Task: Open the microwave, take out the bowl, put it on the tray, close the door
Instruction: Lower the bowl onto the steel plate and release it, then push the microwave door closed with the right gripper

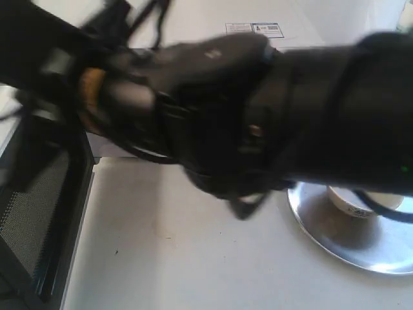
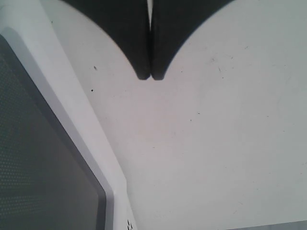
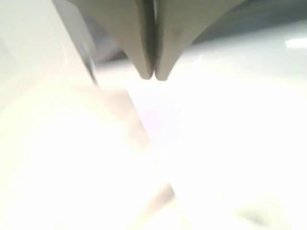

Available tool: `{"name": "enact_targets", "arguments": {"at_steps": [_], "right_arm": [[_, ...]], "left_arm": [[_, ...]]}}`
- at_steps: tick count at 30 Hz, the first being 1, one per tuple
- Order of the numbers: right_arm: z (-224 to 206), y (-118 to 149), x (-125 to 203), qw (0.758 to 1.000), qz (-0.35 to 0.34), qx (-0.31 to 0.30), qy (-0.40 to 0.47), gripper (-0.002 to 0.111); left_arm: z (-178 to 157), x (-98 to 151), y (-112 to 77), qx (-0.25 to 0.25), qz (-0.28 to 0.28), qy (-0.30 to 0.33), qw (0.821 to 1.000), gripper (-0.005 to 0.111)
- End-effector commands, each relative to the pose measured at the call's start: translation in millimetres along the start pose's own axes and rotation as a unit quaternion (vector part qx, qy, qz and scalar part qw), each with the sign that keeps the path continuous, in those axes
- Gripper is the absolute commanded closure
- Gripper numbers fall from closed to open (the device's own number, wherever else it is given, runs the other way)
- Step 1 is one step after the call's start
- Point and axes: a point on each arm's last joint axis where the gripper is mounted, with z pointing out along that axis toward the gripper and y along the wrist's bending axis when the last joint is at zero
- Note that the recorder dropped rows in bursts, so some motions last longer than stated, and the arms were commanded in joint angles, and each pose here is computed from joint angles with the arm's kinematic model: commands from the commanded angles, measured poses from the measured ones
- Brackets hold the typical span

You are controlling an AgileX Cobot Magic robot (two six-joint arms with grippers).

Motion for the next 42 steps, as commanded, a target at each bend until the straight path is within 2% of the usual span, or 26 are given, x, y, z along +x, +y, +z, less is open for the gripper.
{"name": "enact_targets", "arguments": {"at_steps": [1,3,6,8,10,12,13,14,15,16,19,22,31,37,42], "right_arm": [[39,29,-48,0.997,-0.015,-0.031,-0.069,0.108],[58,44,-51,0.996,-0.051,-0.031,-0.070,0.108],[86,68,-33,0.980,-0.198,-0.008,-0.029,0.108],[97,78,-16,0.954,-0.296,0.034,0.039,0.108],[100,77,3,0.910,-0.379,0.092,0.140,0.108],[95,65,17,0.850,-0.444,0.146,0.244,0.108],[89,56,24,0.810,-0.465,0.182,0.308,0.108],[85,45,30,0.787,-0.464,0.211,0.347,0.108],[83,36,35,0.777,-0.456,0.230,0.367,0.108],[85,26,42,0.780,-0.440,0.240,0.375,0.108],[78,-2,56,0.807,-0.348,0.253,0.405,0.108],[76,-24,70,0.812,-0.298,0.275,0.420,0.108],[70,-71,109,0.786,-0.261,0.294,0.477,0.108],[61,-106,138,0.770,-0.211,0.329,0.505,0.108],[52,-128,158,0.747,-0.221,0.353,0.518,0.108]], "left_arm": [[0,-1,-0.5,0.003,-0.003,-0.002,1.000,0.107],[0,-1,-0.5,0.003,-0.003,-0.002,1.000,0.107],[0,-1,-0.5,0.003,-0.003,-0.002,1.000,0.107],[0,-1,-0.5,0.003,-0.003,-0.002,1.000,0.107],[0,-1,-0.5,0.003,-0.003,-0.002,1.000,0.107],[0,-1,-0.5,0.003,-0.003,-0.002,1.000,0.107],[0,-1,-0.5,0.003,-0.003,-0.002,1.000,0.107],[0,-1,-0.5,0.003,-0.003,-0.002,1.000,0.107],[0,-1,-0.5,0.003,-0.003,-0.002,1.000,0.107],[0,-1,-0.5,0.003,-0.003,-0.002,1.000,0.107],[0,-1,-0.5,0.003,-0.003,-0.002,1.000,0.107],[0,-1,-0.5,0.003,-0.003,-0.002,1.000,0.107],[0,-1,-0.5,0.003,-0.003,-0.002,1.000,0.107],[0,-1,-0.5,0.003,-0.003,-0.002,1.000,0.107],[0,-1,-0.5,0.003,-0.003,-0.002,1.000,0.107]]}}
